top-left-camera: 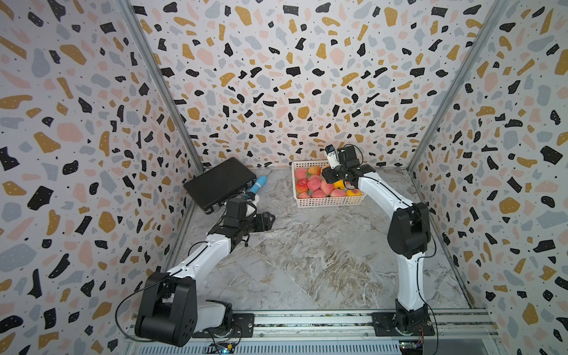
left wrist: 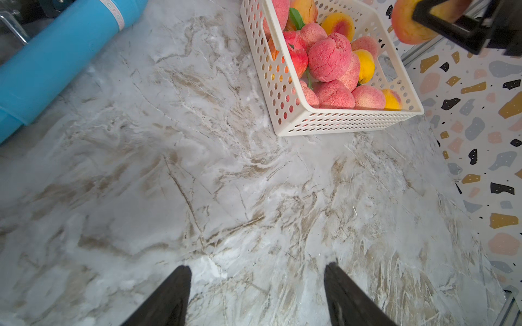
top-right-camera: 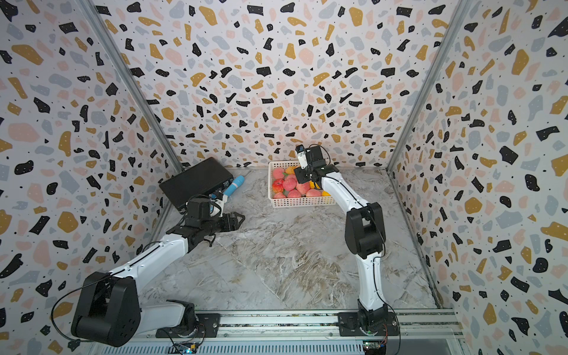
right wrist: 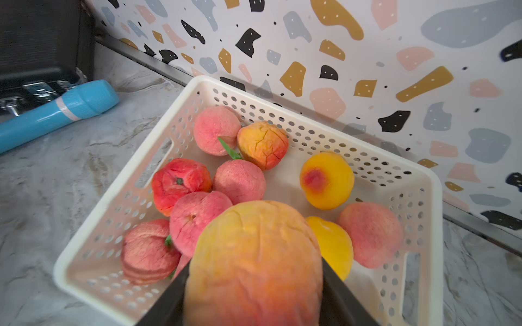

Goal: Put the peaches into the basket
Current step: Place the peach in the basket.

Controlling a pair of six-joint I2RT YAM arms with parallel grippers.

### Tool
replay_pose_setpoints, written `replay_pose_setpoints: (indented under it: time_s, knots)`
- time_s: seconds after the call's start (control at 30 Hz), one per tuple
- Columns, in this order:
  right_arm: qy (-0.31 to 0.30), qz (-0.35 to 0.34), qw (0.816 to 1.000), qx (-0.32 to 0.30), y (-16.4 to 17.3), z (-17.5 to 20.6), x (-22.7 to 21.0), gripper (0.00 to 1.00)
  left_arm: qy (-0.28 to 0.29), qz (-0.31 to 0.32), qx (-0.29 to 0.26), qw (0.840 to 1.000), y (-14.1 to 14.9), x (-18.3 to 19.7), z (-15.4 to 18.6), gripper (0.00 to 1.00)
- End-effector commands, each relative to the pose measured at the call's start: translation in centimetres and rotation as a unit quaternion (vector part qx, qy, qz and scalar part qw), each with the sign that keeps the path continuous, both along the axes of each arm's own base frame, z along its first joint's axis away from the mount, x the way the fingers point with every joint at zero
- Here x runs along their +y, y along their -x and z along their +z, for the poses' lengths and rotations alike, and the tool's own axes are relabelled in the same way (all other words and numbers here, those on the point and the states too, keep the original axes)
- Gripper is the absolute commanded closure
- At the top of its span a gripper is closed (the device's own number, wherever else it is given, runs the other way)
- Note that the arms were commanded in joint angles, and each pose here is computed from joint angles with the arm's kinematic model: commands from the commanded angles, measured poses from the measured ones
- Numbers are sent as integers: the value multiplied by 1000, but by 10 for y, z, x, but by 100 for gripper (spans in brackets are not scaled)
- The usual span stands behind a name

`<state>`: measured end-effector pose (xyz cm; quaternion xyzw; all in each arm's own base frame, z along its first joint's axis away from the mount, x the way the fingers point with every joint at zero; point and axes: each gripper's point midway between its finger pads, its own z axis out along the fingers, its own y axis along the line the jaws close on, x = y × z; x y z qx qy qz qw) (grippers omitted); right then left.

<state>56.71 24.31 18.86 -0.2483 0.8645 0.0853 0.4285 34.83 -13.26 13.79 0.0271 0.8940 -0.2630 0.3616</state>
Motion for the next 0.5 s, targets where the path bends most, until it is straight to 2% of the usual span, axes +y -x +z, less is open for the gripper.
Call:
replay_pose_setpoints:
  time_s: [0.0,0.2,0.47]
  knots:
    - [-13,27,998,-49,-24,26,5,39,5,-12,3,1000,3,-6,-2,25]
    - [-42,16,997,-63,-66,6,6,37,0,-16,16,1000,3,-7,-8,25]
    - [-65,16,995,-72,-91,-25,10,30,5,-21,25,999,2,-12,-11,25]
